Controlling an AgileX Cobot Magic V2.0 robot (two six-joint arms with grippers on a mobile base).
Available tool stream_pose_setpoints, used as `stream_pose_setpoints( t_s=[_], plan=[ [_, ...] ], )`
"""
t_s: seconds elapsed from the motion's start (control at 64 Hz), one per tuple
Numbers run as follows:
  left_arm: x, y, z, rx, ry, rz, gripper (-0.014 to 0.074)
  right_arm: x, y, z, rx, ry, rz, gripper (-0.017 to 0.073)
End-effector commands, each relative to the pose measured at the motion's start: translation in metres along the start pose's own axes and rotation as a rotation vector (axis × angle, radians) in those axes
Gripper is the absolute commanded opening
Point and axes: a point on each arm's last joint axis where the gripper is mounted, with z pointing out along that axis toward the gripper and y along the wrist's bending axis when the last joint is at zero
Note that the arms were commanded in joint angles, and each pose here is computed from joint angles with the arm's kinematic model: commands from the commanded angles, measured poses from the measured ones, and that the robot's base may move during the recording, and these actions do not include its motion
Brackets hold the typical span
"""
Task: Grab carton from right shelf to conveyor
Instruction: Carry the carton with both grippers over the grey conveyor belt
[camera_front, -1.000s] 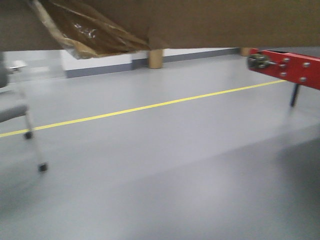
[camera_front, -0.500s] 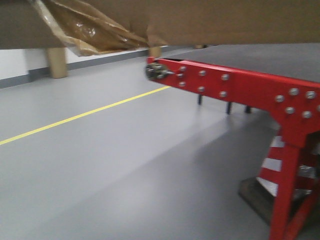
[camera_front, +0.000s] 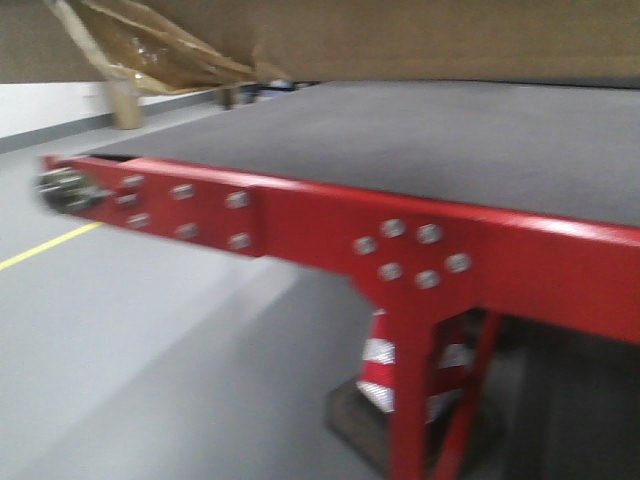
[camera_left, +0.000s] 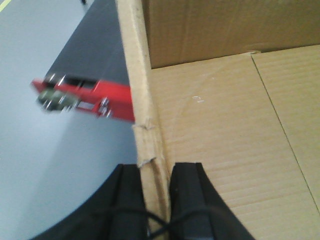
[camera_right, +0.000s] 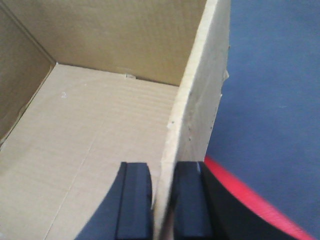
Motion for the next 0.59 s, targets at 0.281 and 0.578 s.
stream_pose_setpoints(
  t_s=[0.281,0.578],
  plan=[
    [-0.0032,0.0223,-0.0086,-0.199,-0.041,0.063,-0.0010,-0.0040,-0.0074,-0.0110,0.080,-0.058,-0.064,-0.0070],
    [-0.0032,0.0224,-0.0086,-0.201,-0.042,0.064,-0.0010,-0.0040,-0.0074,-0.0110,0.080,-0.058,-0.064,-0.0070]
  ],
)
